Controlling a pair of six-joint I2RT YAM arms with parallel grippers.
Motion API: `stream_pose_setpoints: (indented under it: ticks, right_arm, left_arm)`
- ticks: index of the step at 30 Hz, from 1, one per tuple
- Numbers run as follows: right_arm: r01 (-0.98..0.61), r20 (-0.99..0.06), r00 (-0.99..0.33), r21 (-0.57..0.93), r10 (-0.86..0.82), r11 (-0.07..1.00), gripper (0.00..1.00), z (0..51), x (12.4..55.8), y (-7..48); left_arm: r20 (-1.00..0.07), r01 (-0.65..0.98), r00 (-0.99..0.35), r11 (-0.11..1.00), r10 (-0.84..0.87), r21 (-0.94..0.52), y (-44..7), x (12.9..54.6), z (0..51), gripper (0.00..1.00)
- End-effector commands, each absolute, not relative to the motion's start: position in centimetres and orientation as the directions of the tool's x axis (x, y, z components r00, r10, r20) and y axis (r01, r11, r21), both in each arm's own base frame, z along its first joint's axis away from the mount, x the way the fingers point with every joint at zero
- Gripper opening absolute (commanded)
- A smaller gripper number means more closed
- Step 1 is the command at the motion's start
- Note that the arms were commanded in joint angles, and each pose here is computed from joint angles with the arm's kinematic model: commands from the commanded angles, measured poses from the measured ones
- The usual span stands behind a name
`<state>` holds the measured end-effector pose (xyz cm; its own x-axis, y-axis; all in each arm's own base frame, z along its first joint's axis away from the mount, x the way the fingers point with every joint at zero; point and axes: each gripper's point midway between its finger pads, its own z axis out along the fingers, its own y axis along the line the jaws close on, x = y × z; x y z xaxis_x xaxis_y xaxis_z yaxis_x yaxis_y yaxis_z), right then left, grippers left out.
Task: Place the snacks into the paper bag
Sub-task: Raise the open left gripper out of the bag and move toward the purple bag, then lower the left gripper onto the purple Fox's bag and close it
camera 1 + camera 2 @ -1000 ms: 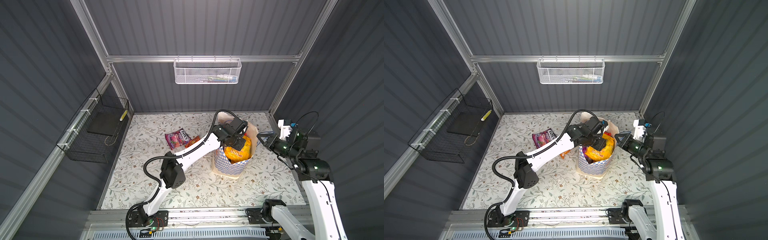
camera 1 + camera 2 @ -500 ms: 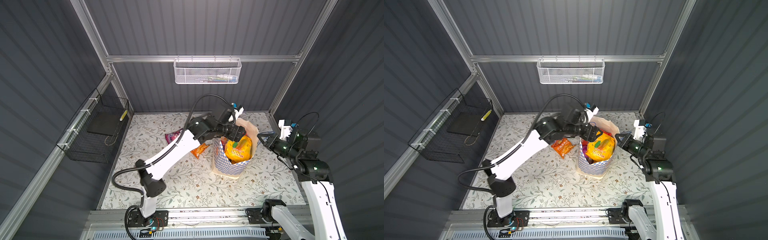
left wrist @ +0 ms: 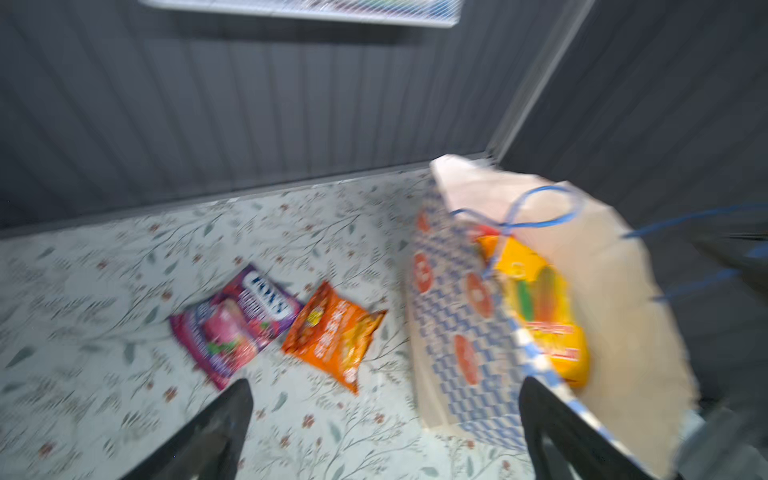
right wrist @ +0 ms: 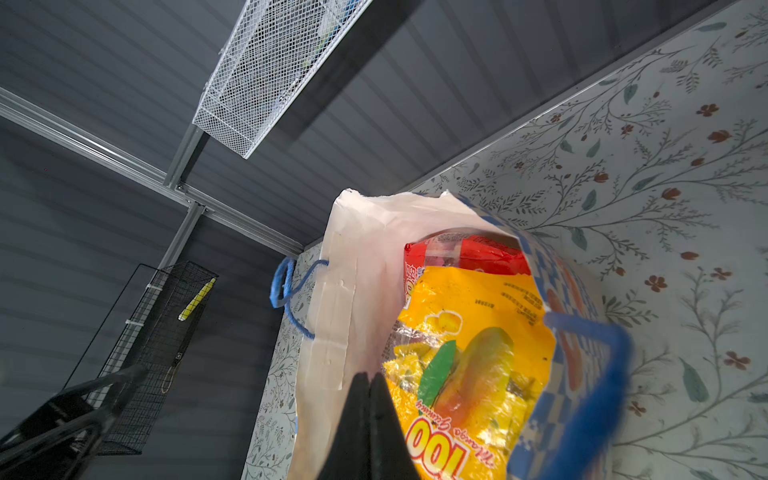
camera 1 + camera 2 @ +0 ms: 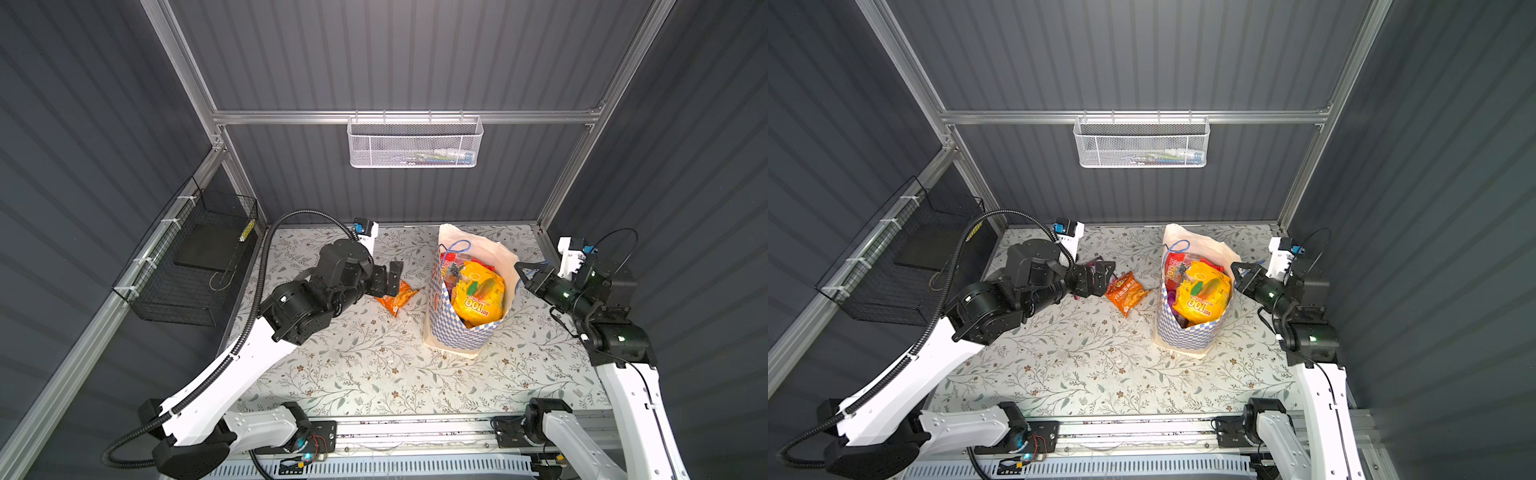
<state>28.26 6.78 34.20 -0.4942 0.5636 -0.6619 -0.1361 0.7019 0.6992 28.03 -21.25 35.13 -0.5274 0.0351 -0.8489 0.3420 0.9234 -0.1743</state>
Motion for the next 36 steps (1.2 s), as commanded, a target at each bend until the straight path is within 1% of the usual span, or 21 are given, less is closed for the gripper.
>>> stream_pose_setpoints:
  ticks: [1,4,6,9,11,13,16,17,19,22,26,30,33,36]
  right_arm:
    - [-0.178,-0.707,-0.434,0.675,0.558,0.716,0.0,35.3,28.9,6.5]
    - [-0.171,-0.721,-0.426,0.657,0.547,0.734,0.0,34.8,29.1,6.3]
    - [-0.163,-0.73,-0.417,0.647,0.542,0.745,0.0,34.3,29.1,6.0]
    - [-0.161,-0.733,-0.427,0.638,0.53,0.753,0.0,33.4,29.0,6.1]
    - [-0.153,-0.728,-0.438,0.639,0.528,0.754,0.0,32.6,29.0,6.1]
    - [-0.164,-0.73,-0.438,0.639,0.525,0.751,0.0,32.5,28.8,6.2]
    - [-0.158,-0.73,-0.435,0.638,0.527,0.753,0.0,32.2,28.9,6.1]
    - [-0.155,-0.726,-0.44,0.642,0.529,0.751,0.0,32.0,29.1,6.1]
    - [-0.167,-0.721,-0.452,0.647,0.526,0.744,0.0,32.0,29.1,6.4]
    - [-0.162,-0.719,-0.45,0.649,0.529,0.744,0.0,31.9,29.1,6.4]
    - [-0.149,-0.725,-0.443,0.639,0.527,0.755,0.0,31.8,29.1,6.1]
    - [-0.149,-0.72,-0.448,0.644,0.53,0.75,0.0,31.7,29.2,6.2]
    - [-0.15,-0.716,-0.452,0.648,0.532,0.747,0.0,31.6,29.2,6.2]
    - [-0.149,-0.71,-0.459,0.654,0.534,0.742,0.0,31.4,29.2,6.3]
  left_arm:
    - [-0.756,0.218,-0.653,0.941,-0.057,-0.259,-19.0,30.3,29.7,1.0]
    - [-0.638,0.124,-0.755,0.921,-0.154,-0.369,-17.6,34.1,24.7,1.0]
    - [-0.576,0.056,-0.789,0.908,-0.214,-0.414,-16.7,36.8,21.8,1.0]
    - [-0.521,-0.027,-0.816,0.916,-0.251,-0.4,-15.6,40.4,17.6,1.0]
    - [-0.467,-0.079,-0.844,0.922,-0.265,-0.38,-14.9,42.3,14.6,1.0]
    - [-0.441,-0.119,-0.856,0.932,-0.271,-0.342,-14.2,43.8,12.1,1.0]
    - [-0.399,-0.129,-0.876,0.928,-0.272,-0.348,-14.5,45.8,9.2,1.0]
    - [-0.405,-0.132,-0.873,0.931,-0.272,-0.341,-14.5,46.7,9.0,1.0]
    - [-0.398,-0.134,-0.88,0.94,-0.259,-0.314,-14.4,47.4,8.1,1.0]
    - [-0.398,-0.169,-0.882,0.958,-0.252,-0.232,-13.0,48.1,6.7,1.0]
    - [-0.363,-0.17,-0.899,0.959,-0.245,-0.226,-13.1,48.9,5.0,1.0]
    - [-0.327,-0.203,-0.909,0.959,-0.259,-0.196,-12.8,48.7,3.1,1.0]
    - [-0.309,-0.226,-0.915,0.963,-0.261,-0.146,-12.0,48.4,1.9,1.0]
    - [-0.277,-0.232,-0.926,0.966,-0.255,-0.115,-11.8,48.1,0.8,0.96]
